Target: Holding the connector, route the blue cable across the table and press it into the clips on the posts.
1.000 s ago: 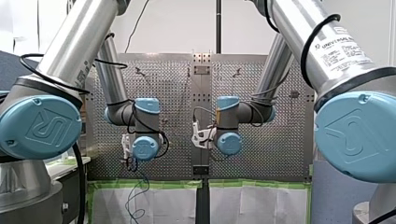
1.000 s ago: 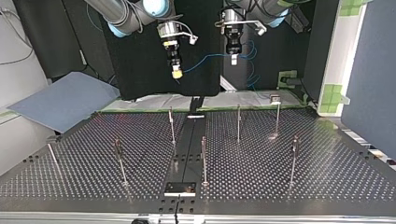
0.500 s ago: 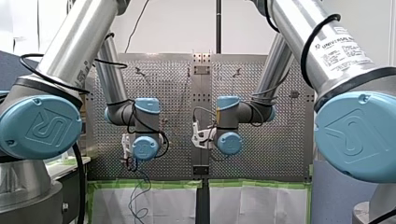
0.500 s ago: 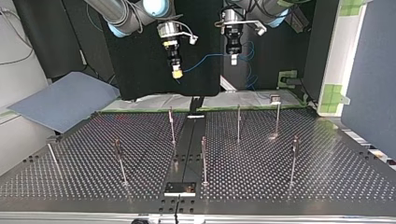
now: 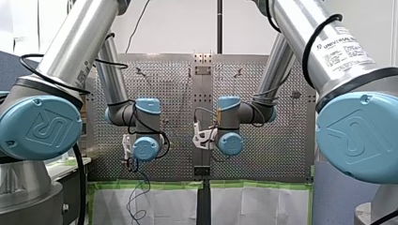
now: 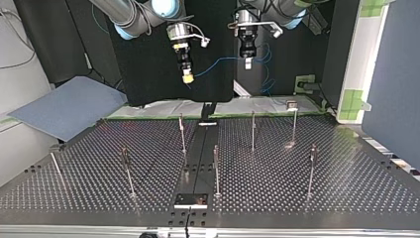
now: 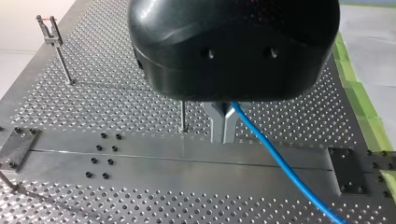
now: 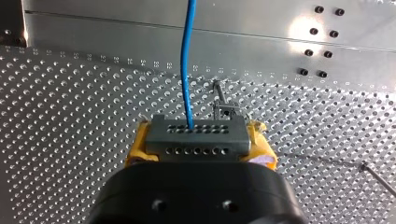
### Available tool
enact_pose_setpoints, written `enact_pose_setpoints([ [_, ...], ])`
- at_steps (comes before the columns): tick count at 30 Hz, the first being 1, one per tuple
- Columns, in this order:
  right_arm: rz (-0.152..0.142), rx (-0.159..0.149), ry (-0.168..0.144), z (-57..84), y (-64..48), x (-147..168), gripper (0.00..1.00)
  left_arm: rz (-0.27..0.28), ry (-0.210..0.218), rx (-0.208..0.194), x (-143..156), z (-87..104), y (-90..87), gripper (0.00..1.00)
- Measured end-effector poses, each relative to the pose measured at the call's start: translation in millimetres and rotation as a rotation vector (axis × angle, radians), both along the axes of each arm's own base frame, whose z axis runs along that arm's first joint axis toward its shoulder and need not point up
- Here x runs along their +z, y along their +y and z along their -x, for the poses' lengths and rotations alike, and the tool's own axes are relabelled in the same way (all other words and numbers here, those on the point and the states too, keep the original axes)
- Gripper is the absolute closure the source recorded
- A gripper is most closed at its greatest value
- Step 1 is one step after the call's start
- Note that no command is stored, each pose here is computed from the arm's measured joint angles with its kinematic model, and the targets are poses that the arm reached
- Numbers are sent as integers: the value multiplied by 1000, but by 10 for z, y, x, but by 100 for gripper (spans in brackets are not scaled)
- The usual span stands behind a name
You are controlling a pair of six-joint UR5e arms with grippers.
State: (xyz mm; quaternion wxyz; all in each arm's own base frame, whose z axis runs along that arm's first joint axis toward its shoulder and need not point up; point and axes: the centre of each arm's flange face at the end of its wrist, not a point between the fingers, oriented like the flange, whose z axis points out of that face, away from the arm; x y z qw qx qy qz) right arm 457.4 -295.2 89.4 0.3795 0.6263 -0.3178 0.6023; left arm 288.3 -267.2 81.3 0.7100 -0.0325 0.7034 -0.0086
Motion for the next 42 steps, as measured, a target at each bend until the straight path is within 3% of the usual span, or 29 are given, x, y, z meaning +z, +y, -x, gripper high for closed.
enact_pose_setpoints([
  [5, -17, 0, 3, -69, 39, -54, 100, -13, -17, 1, 115, -139, -1, 100],
  [10, -48, 0, 33, -235, 151, -201, 100, -46, -10, 5, 210, -278, 83, 100],
  [17, -84, -32, 80, -362, 166, -407, 100, -77, 41, 10, 175, -275, 153, 100],
  [28, -162, -47, 182, -294, 223, -694, 100, -130, 134, 2, 78, -162, 191, 100],
  [30, -167, -41, 181, -317, 232, -659, 100, -150, 152, -6, 53, -123, 179, 100],
  [34, -169, -18, 146, -452, 247, -466, 100, -176, 155, -8, 107, -99, 173, 100],
  [42, -179, 57, 53, -705, 252, 22, 100, -176, 130, 75, 364, -193, 273, 100],
])
